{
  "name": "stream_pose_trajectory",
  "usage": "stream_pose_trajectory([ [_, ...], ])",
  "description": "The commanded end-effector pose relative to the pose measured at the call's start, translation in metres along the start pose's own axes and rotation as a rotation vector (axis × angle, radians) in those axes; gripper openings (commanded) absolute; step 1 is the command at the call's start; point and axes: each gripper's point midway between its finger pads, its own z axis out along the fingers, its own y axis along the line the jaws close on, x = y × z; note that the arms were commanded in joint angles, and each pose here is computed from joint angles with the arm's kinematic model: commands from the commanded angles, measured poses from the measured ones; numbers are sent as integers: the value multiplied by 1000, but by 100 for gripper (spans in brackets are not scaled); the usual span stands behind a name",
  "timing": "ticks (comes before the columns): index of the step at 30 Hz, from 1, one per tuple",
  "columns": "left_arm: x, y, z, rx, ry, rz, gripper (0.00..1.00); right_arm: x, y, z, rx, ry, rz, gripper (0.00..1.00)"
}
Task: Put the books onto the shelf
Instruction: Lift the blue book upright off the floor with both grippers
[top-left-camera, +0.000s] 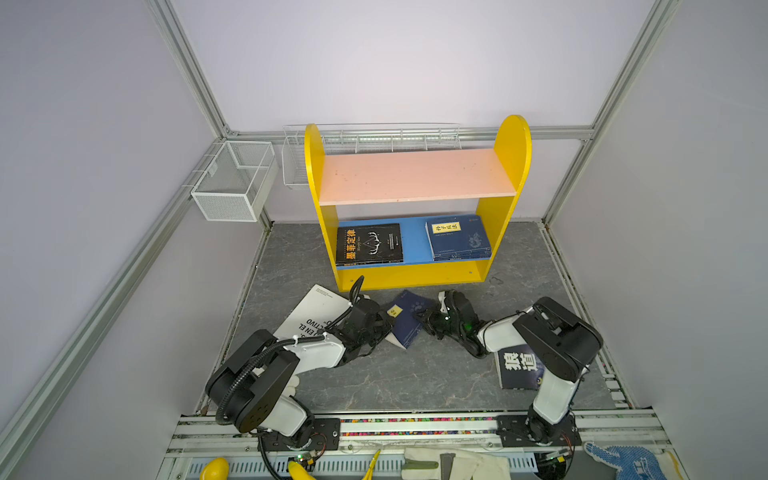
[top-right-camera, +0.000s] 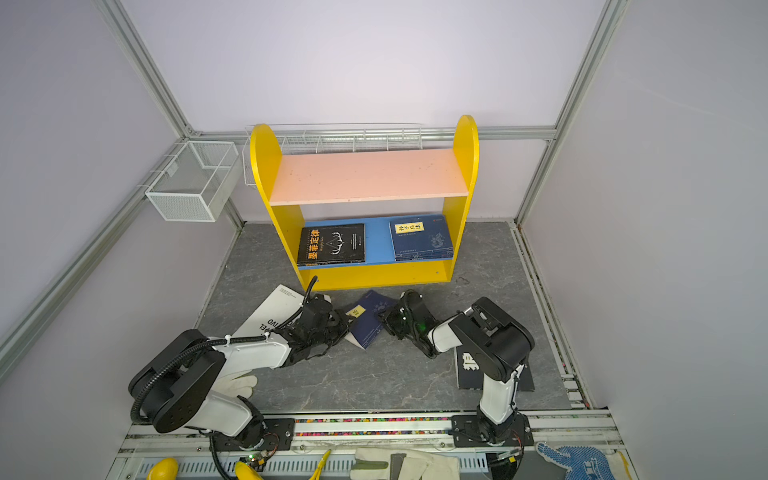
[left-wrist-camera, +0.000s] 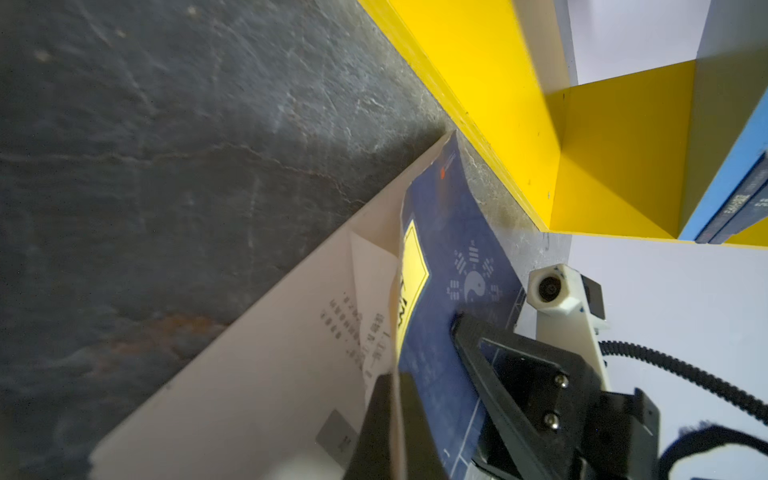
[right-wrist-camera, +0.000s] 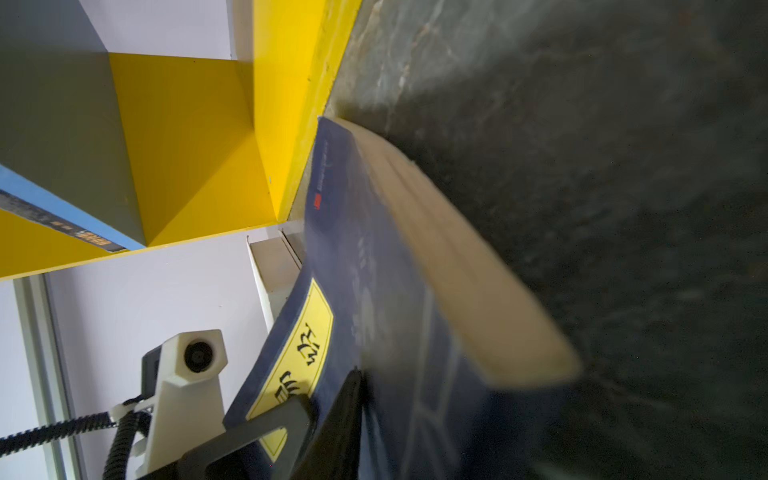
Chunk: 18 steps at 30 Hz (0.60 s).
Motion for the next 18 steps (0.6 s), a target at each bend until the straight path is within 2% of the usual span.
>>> stream_pose_trajectory([
  [1, -4, -5, -8, 14, -28, 10, 14, -3, 15, -9, 10, -23, -42, 24],
  [5, -12, -10, -21, 11, -67, 47, 47, -4, 28, -22, 51, -27, -114, 21],
  [7, -16, -17, -30, 30, -84, 73, 59, -5, 39, -32, 64, -33, -160, 21],
  [14, -24, -57, -79, 175, -116, 212, 78, -1, 87, -74, 57, -25, -299, 19],
  [18, -31, -76, -112, 252, -154, 247, 87, 4, 109, -97, 18, -29, -345, 19],
])
